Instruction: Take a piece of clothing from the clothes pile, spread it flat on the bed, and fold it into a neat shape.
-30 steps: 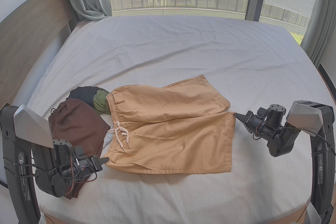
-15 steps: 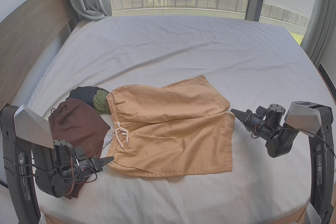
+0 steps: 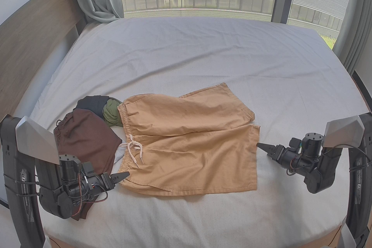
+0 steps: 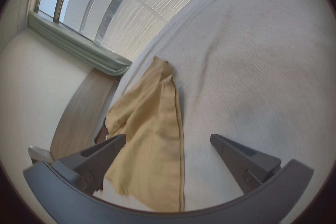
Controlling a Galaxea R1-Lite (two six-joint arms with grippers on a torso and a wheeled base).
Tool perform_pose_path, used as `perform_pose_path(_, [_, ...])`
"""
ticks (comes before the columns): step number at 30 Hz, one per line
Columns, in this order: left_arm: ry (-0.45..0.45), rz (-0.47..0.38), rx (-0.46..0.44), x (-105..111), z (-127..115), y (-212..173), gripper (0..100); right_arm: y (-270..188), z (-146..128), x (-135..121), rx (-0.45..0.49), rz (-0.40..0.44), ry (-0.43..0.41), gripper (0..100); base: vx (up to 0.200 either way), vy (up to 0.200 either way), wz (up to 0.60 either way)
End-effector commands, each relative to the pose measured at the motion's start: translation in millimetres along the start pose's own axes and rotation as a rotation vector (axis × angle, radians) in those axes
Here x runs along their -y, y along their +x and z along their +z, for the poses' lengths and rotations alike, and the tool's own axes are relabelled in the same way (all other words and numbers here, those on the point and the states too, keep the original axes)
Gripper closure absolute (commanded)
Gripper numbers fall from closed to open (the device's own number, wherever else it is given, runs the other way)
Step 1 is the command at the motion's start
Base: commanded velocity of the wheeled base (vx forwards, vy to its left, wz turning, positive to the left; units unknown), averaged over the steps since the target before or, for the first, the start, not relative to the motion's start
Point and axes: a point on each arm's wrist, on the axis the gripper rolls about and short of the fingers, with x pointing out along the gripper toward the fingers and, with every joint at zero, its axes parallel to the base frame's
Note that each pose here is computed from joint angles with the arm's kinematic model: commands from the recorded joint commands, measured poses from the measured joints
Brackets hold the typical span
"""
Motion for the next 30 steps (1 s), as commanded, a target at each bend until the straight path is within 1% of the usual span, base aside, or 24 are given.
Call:
perform_pose_path(1, [0.004,-0.005,0.008,1.0,1.7,0.3,0,-31.8,-11.3,-14.3,-0.059,-0.010,-0.063,0,0.000,0.000,0.00])
perform_pose_path(6, [0.002,-0.008,-0.002,1.7,-0.5,1.8,0,-31.4,-18.0,-7.3,-0.083,-0.028,-0.076,0,0.000,0.000,0.00])
perform_pose_path(7, [0.002,-0.007,-0.003,1.5,-0.8,1.9,100,-30.8,-18.7,-6.4,-0.085,-0.029,-0.079,0,0.000,0.000,0.00])
perform_pose_path(11, [-0.006,-0.009,-0.006,1.5,-1.2,2.5,100,-30.2,-20.4,-6.8,-0.092,-0.028,-0.085,0,0.000,0.000,0.00])
perform_pose_path(18, [-0.011,-0.001,-0.005,-5.0,-2.1,10.1,100,-28.8,-24.7,-4.7,-0.108,-0.031,-0.079,0,0.000,0.000,0.00])
perform_pose_path(21, [-0.012,0.000,-0.005,-5.4,-2.2,9.7,100,-27.3,-29.6,-0.8,-0.127,-0.037,-0.070,0,0.000,0.000,0.00])
perform_pose_path(25, [-0.011,-0.003,-0.006,-5.0,-2.1,10.1,100,-27.0,-35.7,2.2,-0.163,-0.020,-0.061,0,0.000,0.000,0.00])
perform_pose_path(30, [-0.011,-0.003,-0.006,-5.0,-2.1,10.1,100,-23.2,-43.8,4.7,-0.195,-0.012,-0.084,0,0.000,0.000,0.00])
